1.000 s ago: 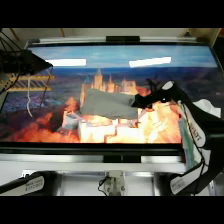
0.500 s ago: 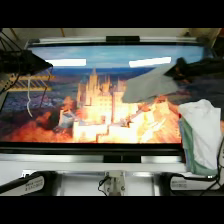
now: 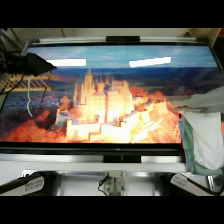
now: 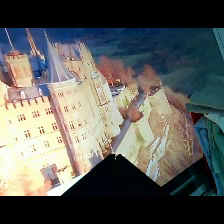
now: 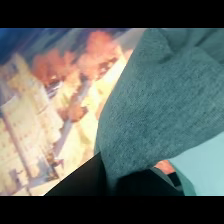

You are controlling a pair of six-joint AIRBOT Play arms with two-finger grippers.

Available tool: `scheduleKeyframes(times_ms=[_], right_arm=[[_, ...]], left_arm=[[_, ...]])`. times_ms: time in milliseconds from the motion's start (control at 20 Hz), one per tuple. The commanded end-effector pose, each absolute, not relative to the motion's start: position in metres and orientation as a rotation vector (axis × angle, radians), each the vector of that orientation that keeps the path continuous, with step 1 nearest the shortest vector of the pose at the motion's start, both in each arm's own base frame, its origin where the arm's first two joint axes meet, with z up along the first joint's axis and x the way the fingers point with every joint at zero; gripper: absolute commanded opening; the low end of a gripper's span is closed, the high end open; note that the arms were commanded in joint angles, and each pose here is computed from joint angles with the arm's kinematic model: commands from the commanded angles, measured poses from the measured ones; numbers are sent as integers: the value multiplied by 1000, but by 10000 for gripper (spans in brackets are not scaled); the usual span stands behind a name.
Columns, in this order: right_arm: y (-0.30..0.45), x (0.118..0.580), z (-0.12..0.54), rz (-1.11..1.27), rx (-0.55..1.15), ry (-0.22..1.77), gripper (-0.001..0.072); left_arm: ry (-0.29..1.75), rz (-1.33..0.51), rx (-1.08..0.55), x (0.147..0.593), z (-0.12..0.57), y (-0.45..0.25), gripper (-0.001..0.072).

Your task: Fold the shirts.

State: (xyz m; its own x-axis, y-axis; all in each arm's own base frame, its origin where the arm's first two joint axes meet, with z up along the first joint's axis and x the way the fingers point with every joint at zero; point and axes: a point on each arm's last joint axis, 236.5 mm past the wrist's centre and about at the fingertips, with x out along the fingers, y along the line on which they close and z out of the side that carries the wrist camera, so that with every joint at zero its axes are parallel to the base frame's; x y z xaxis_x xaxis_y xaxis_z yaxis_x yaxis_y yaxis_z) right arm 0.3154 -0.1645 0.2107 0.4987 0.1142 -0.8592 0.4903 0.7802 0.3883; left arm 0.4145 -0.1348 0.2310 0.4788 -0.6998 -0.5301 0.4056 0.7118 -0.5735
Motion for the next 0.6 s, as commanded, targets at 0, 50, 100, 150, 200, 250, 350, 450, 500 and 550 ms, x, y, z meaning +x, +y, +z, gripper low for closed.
scheduleKeyframes(times_ms=[0,50,100,150,200,250,350,450,500,550], right_arm=[[-214,245,203,-525,715,1113,78],[-225,233,203,-582,732,1103,79],[-235,223,203,-630,746,1098,79],[-242,213,200,-668,759,1102,78],[-245,205,195,-693,774,1112,79],[-244,196,188,-710,793,1131,79],[-235,173,166,-737,807,1204,78],[-214,156,139,-726,846,1286,78],[-201,148,122,-708,873,1334,78],[-189,140,107,-693,891,1383,78]], left_arm=[[827,-717,-379,411,231,-140,37],[827,-717,-379,411,231,-140,38],[826,-717,-379,411,231,-140,37],[823,-721,-371,411,231,-140,37],[818,-726,-360,411,231,-140,37],[818,-726,-360,411,231,-140,38],[818,-726,-360,411,231,-140,37],[817,-725,-360,412,231,-140,37],[817,-725,-360,412,231,-140,37],[818,-725,-360,412,231,-140,37]])
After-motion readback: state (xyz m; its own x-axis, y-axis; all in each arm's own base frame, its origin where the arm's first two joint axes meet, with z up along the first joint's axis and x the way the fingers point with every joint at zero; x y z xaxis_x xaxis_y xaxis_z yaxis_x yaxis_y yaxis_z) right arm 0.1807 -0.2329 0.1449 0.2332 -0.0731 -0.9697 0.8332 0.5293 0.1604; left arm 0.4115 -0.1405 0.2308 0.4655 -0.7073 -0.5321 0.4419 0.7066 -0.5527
